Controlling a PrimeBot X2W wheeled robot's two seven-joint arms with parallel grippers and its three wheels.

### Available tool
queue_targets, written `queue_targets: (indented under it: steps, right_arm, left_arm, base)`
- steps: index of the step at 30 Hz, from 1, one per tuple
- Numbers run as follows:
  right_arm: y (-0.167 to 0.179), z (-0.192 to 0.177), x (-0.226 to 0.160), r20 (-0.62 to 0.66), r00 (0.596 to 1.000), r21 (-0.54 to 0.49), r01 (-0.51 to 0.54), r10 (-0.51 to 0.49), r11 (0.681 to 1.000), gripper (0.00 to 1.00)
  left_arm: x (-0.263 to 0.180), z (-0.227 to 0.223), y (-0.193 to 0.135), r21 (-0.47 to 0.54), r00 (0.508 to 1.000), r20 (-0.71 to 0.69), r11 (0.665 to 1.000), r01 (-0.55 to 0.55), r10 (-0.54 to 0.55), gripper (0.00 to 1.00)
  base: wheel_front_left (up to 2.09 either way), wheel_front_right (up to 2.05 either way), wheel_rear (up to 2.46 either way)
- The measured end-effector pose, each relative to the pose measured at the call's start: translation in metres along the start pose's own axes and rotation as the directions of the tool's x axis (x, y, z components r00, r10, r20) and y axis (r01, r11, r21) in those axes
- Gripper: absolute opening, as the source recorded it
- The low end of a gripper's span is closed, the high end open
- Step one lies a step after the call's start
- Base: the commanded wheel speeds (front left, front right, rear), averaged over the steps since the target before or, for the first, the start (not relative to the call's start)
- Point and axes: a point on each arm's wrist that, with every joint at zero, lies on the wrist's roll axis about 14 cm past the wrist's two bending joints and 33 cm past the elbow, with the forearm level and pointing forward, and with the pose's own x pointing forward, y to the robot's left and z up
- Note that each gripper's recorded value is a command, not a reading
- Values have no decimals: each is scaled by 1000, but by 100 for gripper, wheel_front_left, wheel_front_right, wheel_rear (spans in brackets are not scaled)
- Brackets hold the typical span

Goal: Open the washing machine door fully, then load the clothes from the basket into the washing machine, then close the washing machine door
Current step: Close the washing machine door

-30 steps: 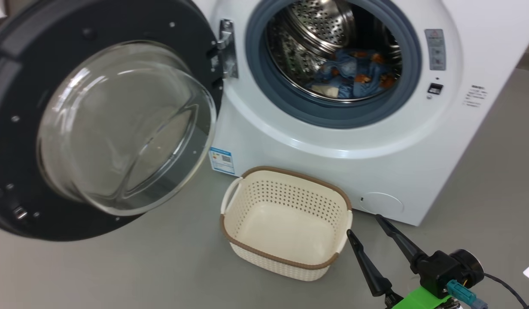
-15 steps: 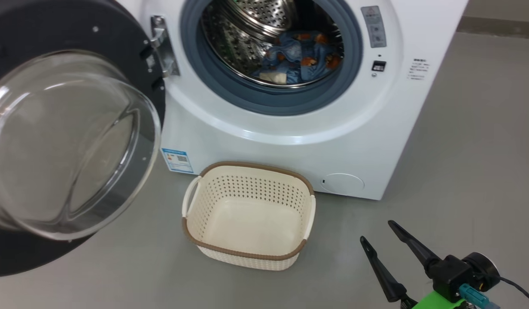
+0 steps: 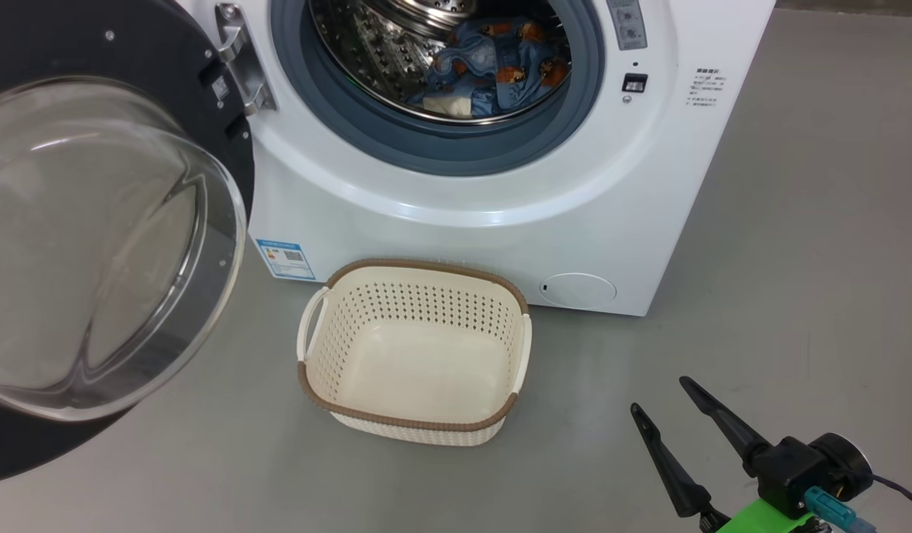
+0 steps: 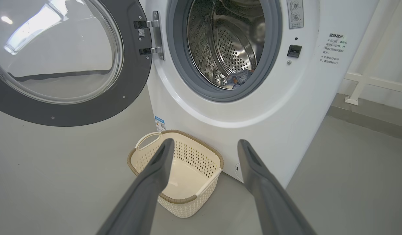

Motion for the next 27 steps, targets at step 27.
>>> queue_targets:
  steps: [27]
  right_arm:
    - [9, 2, 8, 10, 999, 7, -31, 30, 1000, 100]
  left_arm:
    - [-32, -69, -3, 27, 860, -511, 999, 29, -11, 0]
  base:
    - [0, 0, 0]
